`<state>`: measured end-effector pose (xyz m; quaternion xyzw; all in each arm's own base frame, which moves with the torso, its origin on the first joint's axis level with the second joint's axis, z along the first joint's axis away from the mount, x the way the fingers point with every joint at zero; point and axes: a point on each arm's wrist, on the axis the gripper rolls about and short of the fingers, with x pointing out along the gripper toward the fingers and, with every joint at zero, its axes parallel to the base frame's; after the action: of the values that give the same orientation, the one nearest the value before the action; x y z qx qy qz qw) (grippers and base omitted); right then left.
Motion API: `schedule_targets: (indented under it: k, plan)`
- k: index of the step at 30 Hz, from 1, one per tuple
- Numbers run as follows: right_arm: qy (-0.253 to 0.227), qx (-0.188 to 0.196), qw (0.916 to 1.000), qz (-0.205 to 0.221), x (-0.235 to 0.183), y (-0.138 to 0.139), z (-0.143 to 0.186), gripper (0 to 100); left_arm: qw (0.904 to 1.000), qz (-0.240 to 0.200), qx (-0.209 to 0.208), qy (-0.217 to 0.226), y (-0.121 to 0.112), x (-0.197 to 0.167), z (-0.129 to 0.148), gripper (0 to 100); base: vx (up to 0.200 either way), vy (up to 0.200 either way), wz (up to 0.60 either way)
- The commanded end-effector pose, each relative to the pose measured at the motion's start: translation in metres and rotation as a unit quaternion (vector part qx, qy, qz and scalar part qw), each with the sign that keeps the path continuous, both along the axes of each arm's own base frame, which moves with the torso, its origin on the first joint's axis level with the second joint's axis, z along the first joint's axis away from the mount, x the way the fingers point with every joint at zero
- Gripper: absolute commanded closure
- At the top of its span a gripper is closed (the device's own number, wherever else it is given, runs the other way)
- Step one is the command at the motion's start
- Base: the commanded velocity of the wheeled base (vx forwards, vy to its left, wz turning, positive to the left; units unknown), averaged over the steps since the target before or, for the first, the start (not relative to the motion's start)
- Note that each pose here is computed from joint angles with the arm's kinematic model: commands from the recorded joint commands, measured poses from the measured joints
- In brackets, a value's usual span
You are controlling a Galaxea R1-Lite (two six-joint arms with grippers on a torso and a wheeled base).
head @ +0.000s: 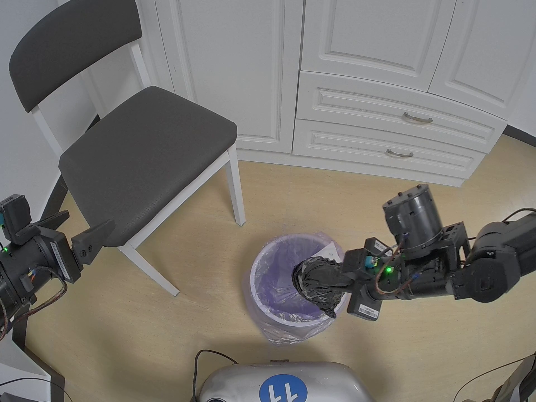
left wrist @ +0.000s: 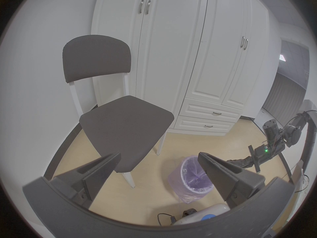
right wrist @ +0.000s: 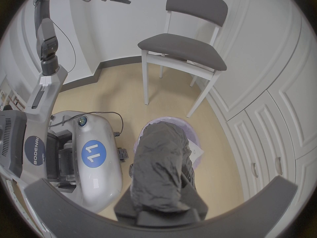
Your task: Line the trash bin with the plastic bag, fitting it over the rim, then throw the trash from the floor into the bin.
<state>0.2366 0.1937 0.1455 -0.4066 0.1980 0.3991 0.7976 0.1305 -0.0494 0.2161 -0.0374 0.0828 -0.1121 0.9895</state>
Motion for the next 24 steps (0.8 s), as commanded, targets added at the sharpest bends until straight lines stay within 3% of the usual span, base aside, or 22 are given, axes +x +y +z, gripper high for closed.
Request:
schedule_targets:
  k: [1,7,12,24]
  plan:
    - [0.024,-0.014,0.9996,0.005,0.017,0.021,-0.024,100,1.0000,0.003,0.005,0.002,0.000,0.003,-0.001,0,0.000,0.000,0.00]
    - [0.014,-0.004,0.9999,0.005,0.029,0.032,-0.039,100,0.9999,0.013,0.007,0.006,0.003,0.005,-0.002,0,0.000,0.000,0.00]
    - [0.004,0.006,1.0000,0.005,0.038,0.040,-0.055,100,0.9972,0.068,0.031,-0.002,0.020,0.010,0.000,0,0.000,0.000,0.00]
    - [0.006,0.030,0.9992,-0.027,0.065,0.045,-0.093,100,0.9978,0.057,0.033,0.007,0.024,0.015,-0.002,0,0.000,0.000,0.00]
